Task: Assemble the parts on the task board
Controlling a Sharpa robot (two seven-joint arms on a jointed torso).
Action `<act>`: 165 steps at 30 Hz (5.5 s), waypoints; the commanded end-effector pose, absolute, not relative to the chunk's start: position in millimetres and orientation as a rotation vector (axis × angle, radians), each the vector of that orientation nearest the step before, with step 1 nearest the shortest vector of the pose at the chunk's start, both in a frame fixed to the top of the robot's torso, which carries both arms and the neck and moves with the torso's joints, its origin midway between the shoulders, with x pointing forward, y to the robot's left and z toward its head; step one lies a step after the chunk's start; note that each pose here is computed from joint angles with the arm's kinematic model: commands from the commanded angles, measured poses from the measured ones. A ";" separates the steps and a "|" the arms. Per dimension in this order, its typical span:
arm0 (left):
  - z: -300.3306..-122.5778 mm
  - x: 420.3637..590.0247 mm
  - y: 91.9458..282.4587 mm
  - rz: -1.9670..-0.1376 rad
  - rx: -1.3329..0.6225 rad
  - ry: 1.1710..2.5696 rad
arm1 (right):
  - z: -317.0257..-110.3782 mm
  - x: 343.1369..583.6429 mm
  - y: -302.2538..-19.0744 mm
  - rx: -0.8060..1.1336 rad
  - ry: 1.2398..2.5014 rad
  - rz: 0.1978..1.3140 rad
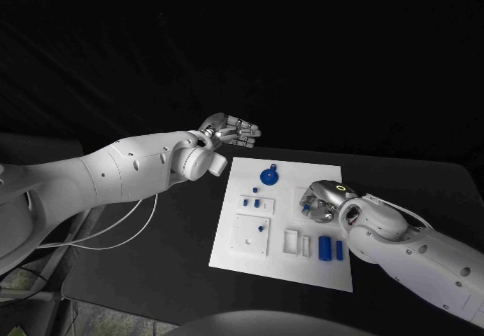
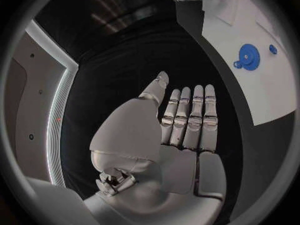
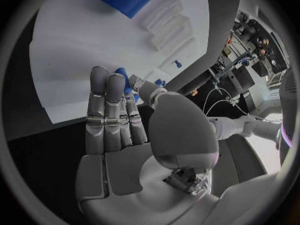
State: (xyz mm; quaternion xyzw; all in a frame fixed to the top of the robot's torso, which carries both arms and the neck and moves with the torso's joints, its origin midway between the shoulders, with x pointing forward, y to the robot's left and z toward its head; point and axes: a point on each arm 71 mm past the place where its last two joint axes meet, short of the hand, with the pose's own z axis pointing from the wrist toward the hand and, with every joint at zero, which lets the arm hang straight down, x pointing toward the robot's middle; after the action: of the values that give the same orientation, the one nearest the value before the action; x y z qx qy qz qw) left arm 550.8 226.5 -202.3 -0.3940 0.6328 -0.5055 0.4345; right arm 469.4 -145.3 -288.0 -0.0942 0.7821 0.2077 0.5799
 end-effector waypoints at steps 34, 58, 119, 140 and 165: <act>-201.7 551.3 226.7 -1.276 -0.987 1.580 | -260.5 466.7 -139.5 -0.136 1.647 0.589; -203.5 556.6 215.3 -1.286 -0.988 1.584 | -263.6 423.7 -54.5 -0.318 1.689 0.778; -207.4 561.8 204.0 -1.292 -0.991 1.606 | -328.5 396.5 -15.8 -0.517 1.780 0.697; -208.0 561.6 201.9 -1.297 -0.990 1.620 | -336.7 383.5 -3.7 -0.568 1.786 0.708; -209.1 561.0 204.2 -1.288 -0.994 1.638 | -338.2 382.1 -4.0 -0.482 1.761 0.704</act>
State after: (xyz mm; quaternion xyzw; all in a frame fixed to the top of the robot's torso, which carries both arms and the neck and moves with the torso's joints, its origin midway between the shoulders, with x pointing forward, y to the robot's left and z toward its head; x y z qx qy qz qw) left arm 561.5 205.8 -209.6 -0.3977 0.6465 -0.5053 0.4106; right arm 380.8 -3.4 -340.7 -0.2233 0.7493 0.2952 0.5492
